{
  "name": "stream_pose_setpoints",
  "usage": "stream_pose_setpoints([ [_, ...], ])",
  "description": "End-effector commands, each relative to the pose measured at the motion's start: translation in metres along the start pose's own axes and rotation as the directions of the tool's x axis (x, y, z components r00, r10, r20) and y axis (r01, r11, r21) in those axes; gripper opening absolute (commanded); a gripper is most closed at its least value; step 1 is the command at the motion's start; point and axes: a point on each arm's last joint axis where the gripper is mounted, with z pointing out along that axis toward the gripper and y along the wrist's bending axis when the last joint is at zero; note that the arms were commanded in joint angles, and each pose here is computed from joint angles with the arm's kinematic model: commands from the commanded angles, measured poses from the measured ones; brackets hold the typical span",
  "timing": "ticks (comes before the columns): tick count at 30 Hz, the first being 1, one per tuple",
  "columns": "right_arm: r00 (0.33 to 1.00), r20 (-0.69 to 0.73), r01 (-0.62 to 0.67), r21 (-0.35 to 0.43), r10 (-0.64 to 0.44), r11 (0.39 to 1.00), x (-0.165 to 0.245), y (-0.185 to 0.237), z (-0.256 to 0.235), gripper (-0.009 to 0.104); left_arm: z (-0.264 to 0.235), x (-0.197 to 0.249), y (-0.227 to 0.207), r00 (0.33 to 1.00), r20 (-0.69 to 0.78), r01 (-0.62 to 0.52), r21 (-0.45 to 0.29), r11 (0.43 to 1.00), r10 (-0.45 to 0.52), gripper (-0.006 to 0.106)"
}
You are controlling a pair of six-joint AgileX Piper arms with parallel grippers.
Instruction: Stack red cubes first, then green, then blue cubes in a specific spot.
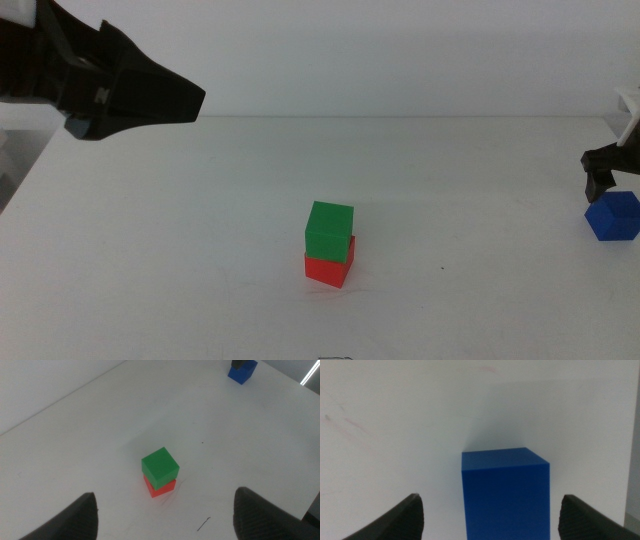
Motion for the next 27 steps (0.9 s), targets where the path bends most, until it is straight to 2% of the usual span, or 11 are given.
stream_pose_setpoints([
  [1, 0.994, 0.108, -0.006, 0.029, 0.003, 1.0, -0.007, -0.007, -0.03, 0.074, -0.011, -0.012, -0.004, 0.996, 0.094, -0.004, -0.011, 1.0, 0.005, 0.091],
  [19, 0.999, 0.047, 0.012, 0.034, -0.013, 0.999, -0.009, -0.006, 0.003, 0.072, -0.011, -0.012, -0.004, 0.996, 0.094, -0.004, -0.011, 1.0, 0.005, 0.091],
  [20, 0.999, 0.041, 0.01, 0.037, -0.011, 0.999, -0.009, -0.006, 0.003, 0.068, -0.011, -0.012, -0.004, 0.996, 0.094, -0.004, -0.011, 1.0, 0.005, 0.091],
  [22, 1.0, 0.022, 0.001, 0.04, -0.002, 0.999, -0.007, -0.007, 0.003, 0.051, -0.011, -0.012, -0.004, 0.996, 0.094, -0.004, -0.011, 1.0, 0.005, 0.091],
  [25, 1.0, -0.009, -0.004, 0.036, 0.004, 0.999, -0.004, -0.006, 0.001, 0.006, -0.011, -0.012, -0.004, 0.996, 0.094, -0.004, -0.011, 1.0, 0.005, 0.091],
  [26, 1.0, -0.012, -0.002, 0.028, 0.003, 1.0, -0.003, -0.004, -0.003, -0.002, -0.011, -0.012, -0.004, 0.996, 0.094, -0.004, -0.011, 1.0, 0.005, 0.091],
  [27, 1.0, -0.009, -0.004, 0.01, 0.004, 1.0, -0.002, 0.0, -0.009, -0.001, -0.011, -0.012, -0.004, 0.996, 0.094, -0.004, -0.011, 1.0, 0.005, 0.091],
])
